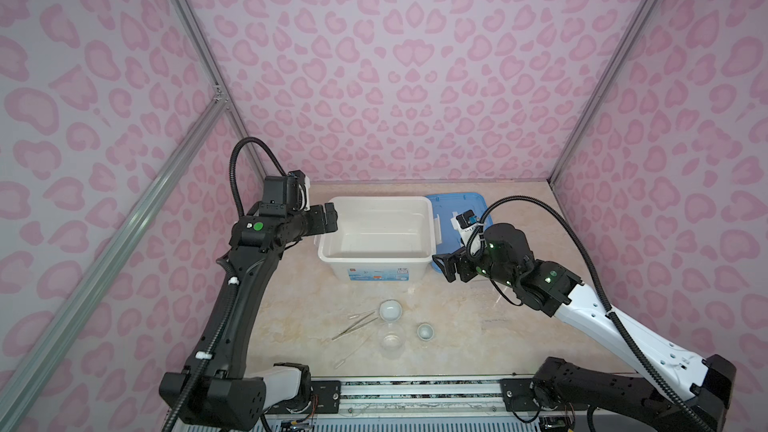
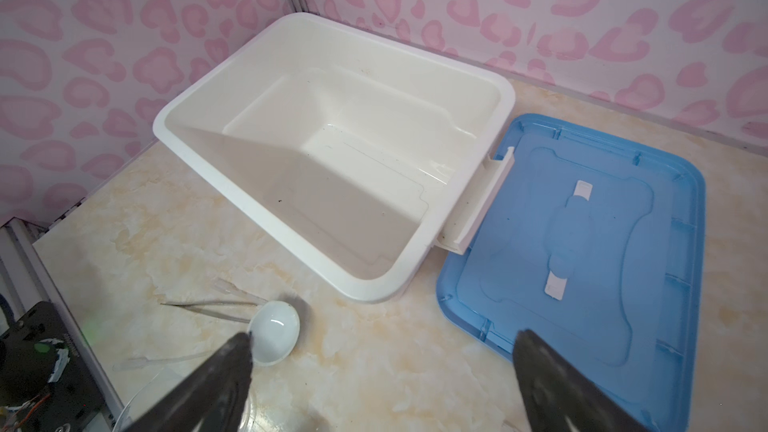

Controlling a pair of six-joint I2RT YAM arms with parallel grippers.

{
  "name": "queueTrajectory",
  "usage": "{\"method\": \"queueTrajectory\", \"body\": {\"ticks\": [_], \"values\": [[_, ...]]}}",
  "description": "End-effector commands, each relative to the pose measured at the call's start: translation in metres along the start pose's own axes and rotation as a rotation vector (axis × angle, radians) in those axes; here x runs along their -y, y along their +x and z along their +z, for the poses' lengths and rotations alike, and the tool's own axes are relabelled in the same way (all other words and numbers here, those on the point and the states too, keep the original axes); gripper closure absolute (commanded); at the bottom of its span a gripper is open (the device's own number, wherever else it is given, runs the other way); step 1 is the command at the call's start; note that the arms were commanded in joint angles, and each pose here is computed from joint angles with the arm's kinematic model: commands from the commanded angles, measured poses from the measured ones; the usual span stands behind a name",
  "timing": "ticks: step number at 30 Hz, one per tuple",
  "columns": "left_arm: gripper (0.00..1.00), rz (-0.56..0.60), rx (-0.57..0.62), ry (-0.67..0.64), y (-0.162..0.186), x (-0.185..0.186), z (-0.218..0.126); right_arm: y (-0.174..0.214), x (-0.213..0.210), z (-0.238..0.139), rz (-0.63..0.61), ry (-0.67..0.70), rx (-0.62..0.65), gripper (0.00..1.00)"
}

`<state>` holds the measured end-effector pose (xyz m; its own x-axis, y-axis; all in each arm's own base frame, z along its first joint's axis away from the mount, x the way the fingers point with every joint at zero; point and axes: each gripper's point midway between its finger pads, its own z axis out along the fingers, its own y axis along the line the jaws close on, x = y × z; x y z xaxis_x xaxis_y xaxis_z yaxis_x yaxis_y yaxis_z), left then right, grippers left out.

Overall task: Organize the chemistry lab equipment
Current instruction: 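Release the bin and move the left gripper down to the clear beaker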

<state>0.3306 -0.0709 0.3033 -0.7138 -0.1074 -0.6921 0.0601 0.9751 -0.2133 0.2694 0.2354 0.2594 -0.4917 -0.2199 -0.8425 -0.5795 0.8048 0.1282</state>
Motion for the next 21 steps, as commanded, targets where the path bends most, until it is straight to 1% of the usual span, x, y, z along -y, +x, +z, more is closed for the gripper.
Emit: {"method": "queueTrajectory", "body": {"ticks": [1,5,8,11,12,14,17,21], "values": [[0.03,0.06,-0.132,0.04,0.046,0.025,-0.017,0.001,-0.003,-0.002,-0.02,-0.011,-0.011,0.02],[0.02,0.093,-0.203,0.152,0.091,0.06,-0.033,0.004,-0.007,-0.006,-0.022,-0.018,-0.018,0.02],[0.01,0.149,-0.265,0.202,0.125,0.077,-0.038,0.009,-0.007,-0.009,-0.025,-0.012,-0.026,0.02],[0.01,0.208,-0.323,0.321,0.157,0.105,-0.034,0.017,-0.008,-0.009,-0.022,-0.013,-0.035,0.02],[0.01,0.217,-0.345,0.329,0.167,0.11,-0.032,0.019,-0.008,-0.009,-0.018,-0.013,-0.038,0.02],[0.02,0.237,-0.375,0.301,0.188,0.113,-0.026,0.024,-0.007,-0.01,-0.011,-0.002,-0.046,0.02],[0.02,0.197,-0.428,0.27,0.214,0.117,-0.019,0.028,-0.006,-0.011,-0.006,0.02,-0.054,0.02],[0.02,0.123,-0.399,0.231,0.233,0.119,-0.008,0.034,-0.004,-0.011,-0.001,0.033,-0.059,0.02]]}}
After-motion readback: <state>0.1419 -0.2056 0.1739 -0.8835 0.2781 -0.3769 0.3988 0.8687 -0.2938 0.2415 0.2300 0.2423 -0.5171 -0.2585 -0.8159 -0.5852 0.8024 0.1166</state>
